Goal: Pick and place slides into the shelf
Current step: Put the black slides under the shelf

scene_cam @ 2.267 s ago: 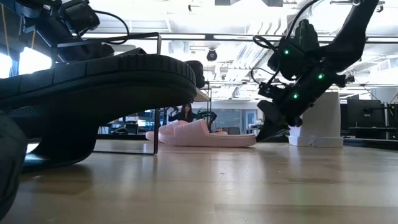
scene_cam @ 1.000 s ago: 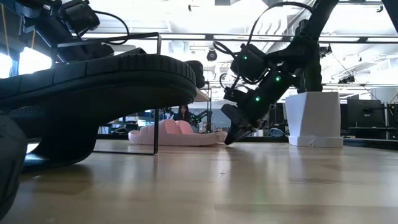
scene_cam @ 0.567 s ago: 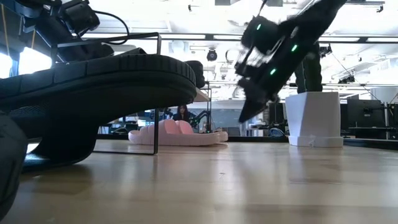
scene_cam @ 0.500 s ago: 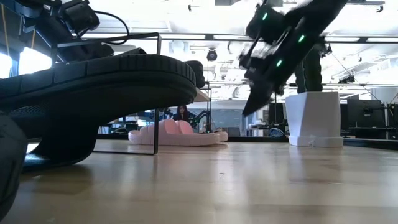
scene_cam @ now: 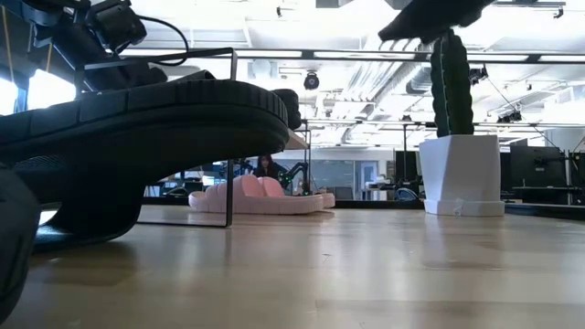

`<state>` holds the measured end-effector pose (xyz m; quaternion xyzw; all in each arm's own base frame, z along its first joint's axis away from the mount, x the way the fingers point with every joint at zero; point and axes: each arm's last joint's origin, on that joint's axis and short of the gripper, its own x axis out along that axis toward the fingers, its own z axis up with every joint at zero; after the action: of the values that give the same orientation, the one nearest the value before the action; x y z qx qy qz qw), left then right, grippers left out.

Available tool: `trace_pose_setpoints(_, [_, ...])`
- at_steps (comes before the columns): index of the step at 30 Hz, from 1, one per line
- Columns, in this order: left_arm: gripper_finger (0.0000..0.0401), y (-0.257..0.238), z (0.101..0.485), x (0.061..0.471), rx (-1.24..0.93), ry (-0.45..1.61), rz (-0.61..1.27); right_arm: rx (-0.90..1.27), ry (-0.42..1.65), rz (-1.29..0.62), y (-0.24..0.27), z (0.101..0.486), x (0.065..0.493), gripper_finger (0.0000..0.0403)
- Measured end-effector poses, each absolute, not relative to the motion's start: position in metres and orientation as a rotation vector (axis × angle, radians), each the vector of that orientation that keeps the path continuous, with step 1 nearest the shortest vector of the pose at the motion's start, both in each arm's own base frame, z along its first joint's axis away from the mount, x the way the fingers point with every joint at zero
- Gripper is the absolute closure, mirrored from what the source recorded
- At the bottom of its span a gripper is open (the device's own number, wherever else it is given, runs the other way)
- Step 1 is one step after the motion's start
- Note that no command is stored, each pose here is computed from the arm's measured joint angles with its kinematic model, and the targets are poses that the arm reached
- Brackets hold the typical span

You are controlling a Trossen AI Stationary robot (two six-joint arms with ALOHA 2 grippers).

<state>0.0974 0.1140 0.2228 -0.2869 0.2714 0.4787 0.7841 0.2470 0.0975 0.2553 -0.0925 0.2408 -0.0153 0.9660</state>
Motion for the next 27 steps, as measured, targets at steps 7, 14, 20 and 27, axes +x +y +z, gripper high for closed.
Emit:
trace_pose_setpoints(7, [0.0400, 0.114, 0.223, 0.097, -0.616, 0.587, 1.045, -0.346, 0.428, 0.134, 0.142, 0.243, 0.247, 0.0339])
trace_pose_setpoints(14, [0.0400, 0.113, 0.222, 0.096, -0.621, 0.602, 1.046, -0.644, 0.320, 0.182, 0.167, 0.231, 0.255, 0.0274])
trace_pose_setpoints(20, [0.0400, 0.113, 0.222, 0.096, -0.621, 0.603, 1.046, -0.769, 0.275, 0.174, 0.179, 0.214, 0.267, 0.0240])
trace_pose_setpoints(27, [0.0400, 0.113, 0.222, 0.096, -0.622, 0.604, 1.047, -0.904, 0.328, 0.208, 0.196, 0.179, 0.291, 0.0222])
